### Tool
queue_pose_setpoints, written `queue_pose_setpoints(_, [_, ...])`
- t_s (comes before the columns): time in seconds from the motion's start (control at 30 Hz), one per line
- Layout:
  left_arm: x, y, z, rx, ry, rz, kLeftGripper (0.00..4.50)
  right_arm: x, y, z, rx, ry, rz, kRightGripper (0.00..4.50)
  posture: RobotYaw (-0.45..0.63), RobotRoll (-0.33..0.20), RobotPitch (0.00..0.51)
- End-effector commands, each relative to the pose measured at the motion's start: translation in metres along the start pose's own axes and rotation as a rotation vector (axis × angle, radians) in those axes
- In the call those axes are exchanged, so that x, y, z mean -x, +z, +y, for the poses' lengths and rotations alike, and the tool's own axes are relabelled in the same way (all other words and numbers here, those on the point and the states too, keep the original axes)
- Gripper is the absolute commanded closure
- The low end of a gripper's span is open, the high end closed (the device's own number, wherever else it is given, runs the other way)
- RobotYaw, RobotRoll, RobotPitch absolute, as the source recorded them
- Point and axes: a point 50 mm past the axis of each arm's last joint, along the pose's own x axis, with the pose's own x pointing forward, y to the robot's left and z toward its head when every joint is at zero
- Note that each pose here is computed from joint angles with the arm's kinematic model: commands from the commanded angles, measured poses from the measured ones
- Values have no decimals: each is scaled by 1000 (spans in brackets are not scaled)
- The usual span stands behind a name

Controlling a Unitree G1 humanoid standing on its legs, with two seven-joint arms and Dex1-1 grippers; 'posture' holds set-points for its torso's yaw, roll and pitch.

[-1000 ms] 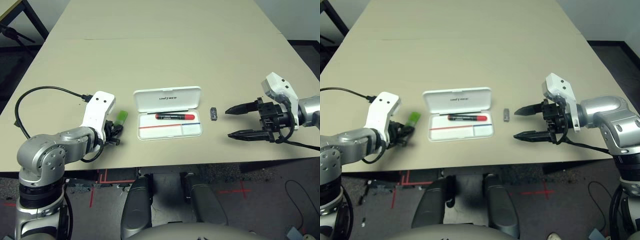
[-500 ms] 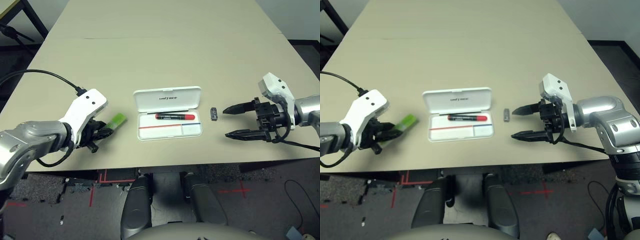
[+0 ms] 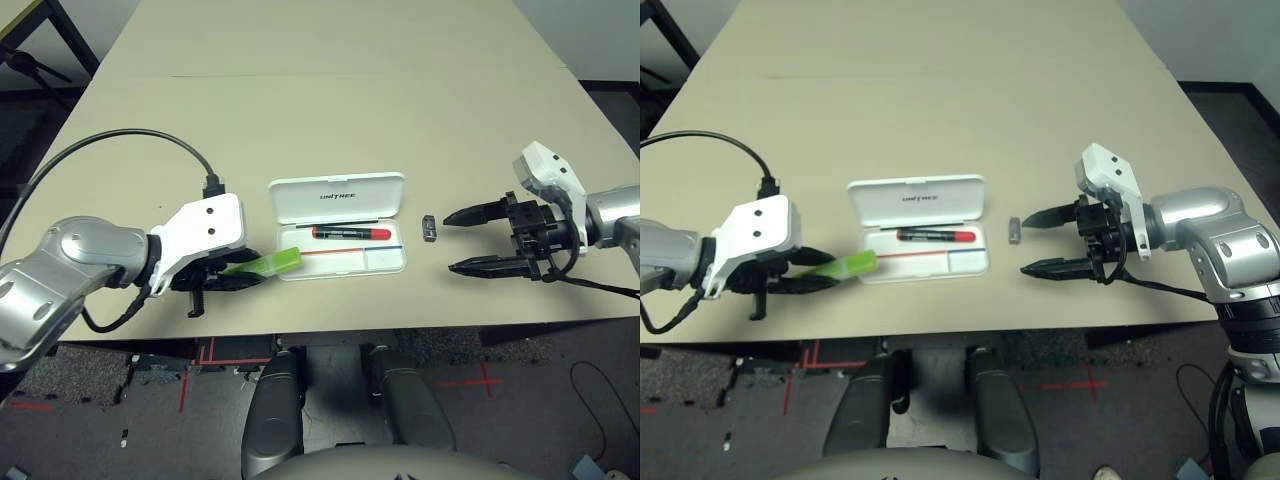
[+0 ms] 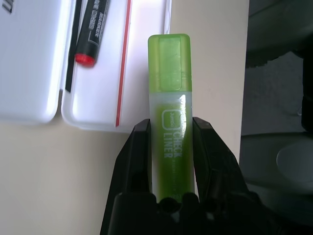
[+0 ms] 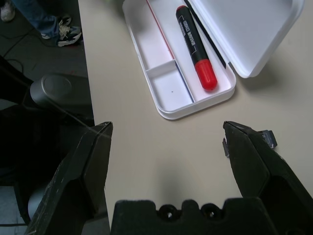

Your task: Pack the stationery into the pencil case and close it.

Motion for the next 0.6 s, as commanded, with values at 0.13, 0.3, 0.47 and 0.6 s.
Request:
queue_pose_setpoints(0.13, [-22,11,17,-132,-29,21,3419,0,0,2,16,3,22,0,-38,0,190])
queue_pose_setpoints(0.3, [-37,21,23,-185,-59,20,3419,0,-1,2,16,0,25,0,-38,0,190])
queue_pose_setpoints(0.47, [-48,26,23,-193,-81,13,3419,1,-2,3,16,-1,30,0,-55,0,189])
queue_pose_setpoints(0.6, [-58,28,23,-188,-88,4,3419,1,-4,5,16,2,43,0,-58,0,189])
